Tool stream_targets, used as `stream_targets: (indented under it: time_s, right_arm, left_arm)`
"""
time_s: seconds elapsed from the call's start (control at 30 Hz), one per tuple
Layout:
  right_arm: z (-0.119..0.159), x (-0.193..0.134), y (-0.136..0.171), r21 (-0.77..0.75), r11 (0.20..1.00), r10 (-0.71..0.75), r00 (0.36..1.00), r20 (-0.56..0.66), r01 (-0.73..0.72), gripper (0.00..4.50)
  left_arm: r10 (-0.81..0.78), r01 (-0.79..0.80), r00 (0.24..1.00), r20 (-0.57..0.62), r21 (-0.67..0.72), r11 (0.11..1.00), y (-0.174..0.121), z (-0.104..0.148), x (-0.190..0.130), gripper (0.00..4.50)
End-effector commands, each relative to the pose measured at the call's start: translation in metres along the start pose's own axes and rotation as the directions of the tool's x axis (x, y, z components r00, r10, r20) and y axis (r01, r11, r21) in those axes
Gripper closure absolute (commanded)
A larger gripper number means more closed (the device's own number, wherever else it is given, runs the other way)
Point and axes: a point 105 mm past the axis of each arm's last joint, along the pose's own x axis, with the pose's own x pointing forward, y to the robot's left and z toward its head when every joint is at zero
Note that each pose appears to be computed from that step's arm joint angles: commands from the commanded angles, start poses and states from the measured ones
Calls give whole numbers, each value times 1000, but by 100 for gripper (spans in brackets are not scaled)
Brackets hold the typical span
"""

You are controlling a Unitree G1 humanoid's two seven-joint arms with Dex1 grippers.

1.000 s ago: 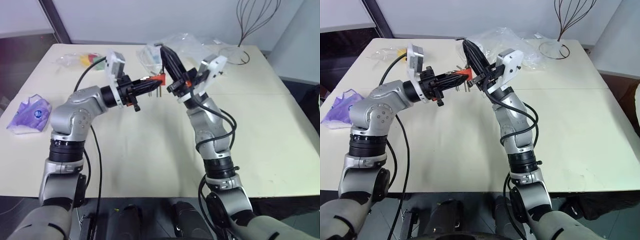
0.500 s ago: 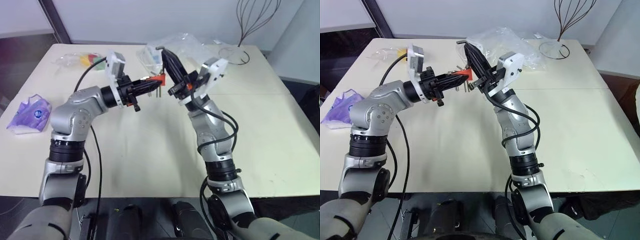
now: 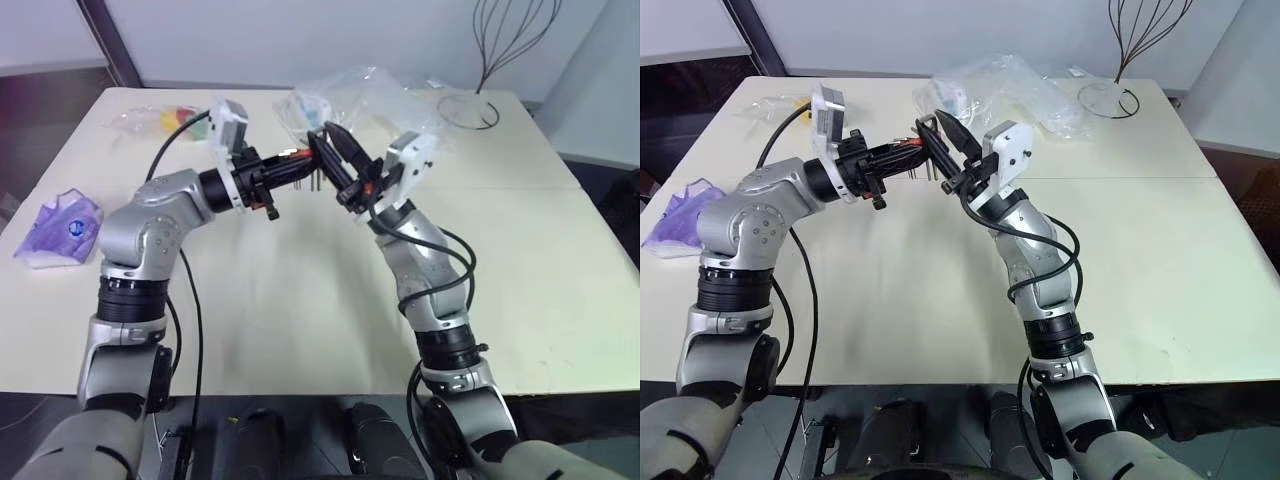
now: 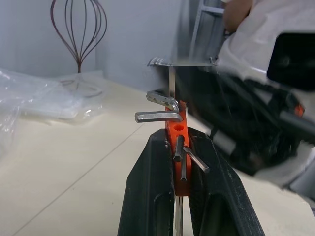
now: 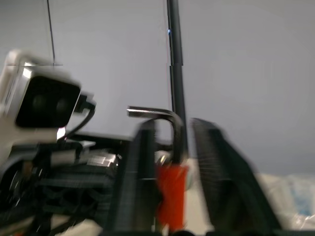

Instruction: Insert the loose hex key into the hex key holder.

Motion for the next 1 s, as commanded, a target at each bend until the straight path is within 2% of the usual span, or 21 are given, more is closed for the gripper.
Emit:
stream_targets:
  time_s: [0.03,0.1,0.13,0.33,0.57,0.8,1.0]
  right_arm:
    - [14,-5,1,-31,999,9,999,36,-8,107]
    - [14,-12,0,-35,999,6,1000,26,-5,13]
    - [15,-16,-1,-39,999,4,1000,22,-3,5]
    - [23,-53,-14,-53,996,-69,997,-20,68,5]
    - [23,-92,-37,-141,973,-199,974,-105,184,5]
    - [20,-118,-38,-196,946,-289,945,-154,258,5]
    - [14,-122,-30,-210,940,-305,937,-171,268,5]
  left_arm:
    - [-26,22,998,51,65,998,-6,21,1,450]
    - [-23,20,999,48,60,998,-6,19,1,450]
    - [-21,19,999,46,55,998,-6,18,1,450]
    - [-4,6,999,47,-42,999,-5,1,3,450]
    - [-35,38,999,16,-270,962,-13,-45,15,450]
    - [-22,-15,998,-60,-549,835,-10,-110,31,450]
    - [-49,-33,993,-105,-661,750,-16,-137,33,450]
